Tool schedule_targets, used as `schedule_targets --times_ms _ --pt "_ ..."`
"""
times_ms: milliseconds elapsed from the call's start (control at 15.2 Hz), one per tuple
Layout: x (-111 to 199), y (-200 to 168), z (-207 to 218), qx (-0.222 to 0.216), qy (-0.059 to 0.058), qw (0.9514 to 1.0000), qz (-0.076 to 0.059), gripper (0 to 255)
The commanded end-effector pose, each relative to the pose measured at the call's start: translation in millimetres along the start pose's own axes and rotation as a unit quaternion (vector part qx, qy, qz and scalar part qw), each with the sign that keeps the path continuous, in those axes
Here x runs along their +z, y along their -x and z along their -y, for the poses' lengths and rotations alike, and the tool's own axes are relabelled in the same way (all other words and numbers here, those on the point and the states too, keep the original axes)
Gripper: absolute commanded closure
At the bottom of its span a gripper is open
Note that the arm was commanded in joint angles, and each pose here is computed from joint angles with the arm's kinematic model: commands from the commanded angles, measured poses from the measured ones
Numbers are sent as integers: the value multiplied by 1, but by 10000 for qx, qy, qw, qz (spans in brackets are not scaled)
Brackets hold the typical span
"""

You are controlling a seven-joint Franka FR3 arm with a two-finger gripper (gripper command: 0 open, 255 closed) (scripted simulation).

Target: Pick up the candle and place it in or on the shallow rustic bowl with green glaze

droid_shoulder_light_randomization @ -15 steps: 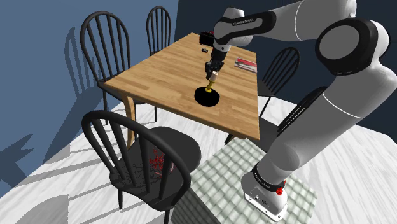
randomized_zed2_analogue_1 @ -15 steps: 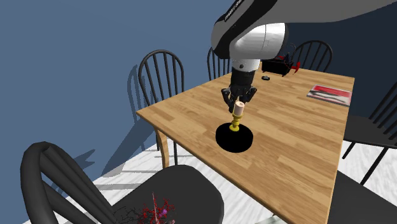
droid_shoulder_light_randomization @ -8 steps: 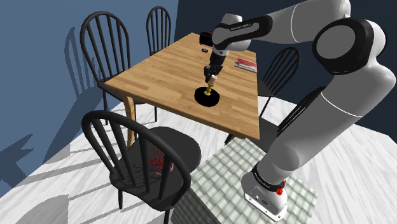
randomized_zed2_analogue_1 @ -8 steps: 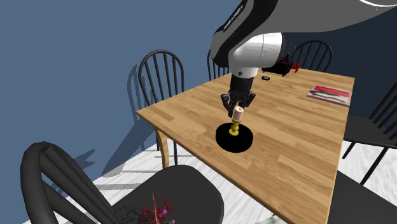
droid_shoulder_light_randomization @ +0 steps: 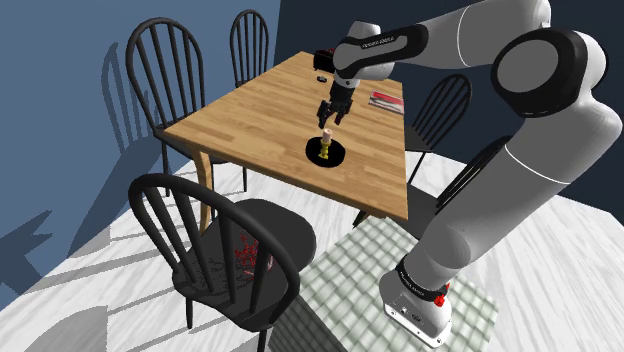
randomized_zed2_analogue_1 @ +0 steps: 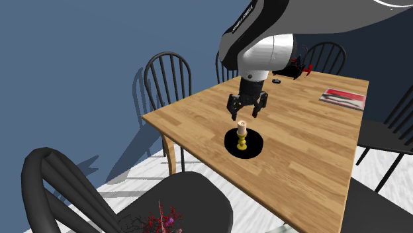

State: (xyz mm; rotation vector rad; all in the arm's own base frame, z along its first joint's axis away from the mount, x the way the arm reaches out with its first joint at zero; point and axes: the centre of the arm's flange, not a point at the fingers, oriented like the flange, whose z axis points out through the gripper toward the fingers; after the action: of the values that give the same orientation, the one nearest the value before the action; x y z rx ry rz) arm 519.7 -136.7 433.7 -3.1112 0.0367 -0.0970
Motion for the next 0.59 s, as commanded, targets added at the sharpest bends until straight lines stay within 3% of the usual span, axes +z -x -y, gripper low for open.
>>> schedule_targets --times_ms 0,66,330,528 --pt "0 0 0 0 0 10000 0 0" --pt "0 0 0 0 0 10000 0 0" --pt "-50 0 0 0 0 10000 0 0" --pt "-50 0 0 0 0 10000 0 0"
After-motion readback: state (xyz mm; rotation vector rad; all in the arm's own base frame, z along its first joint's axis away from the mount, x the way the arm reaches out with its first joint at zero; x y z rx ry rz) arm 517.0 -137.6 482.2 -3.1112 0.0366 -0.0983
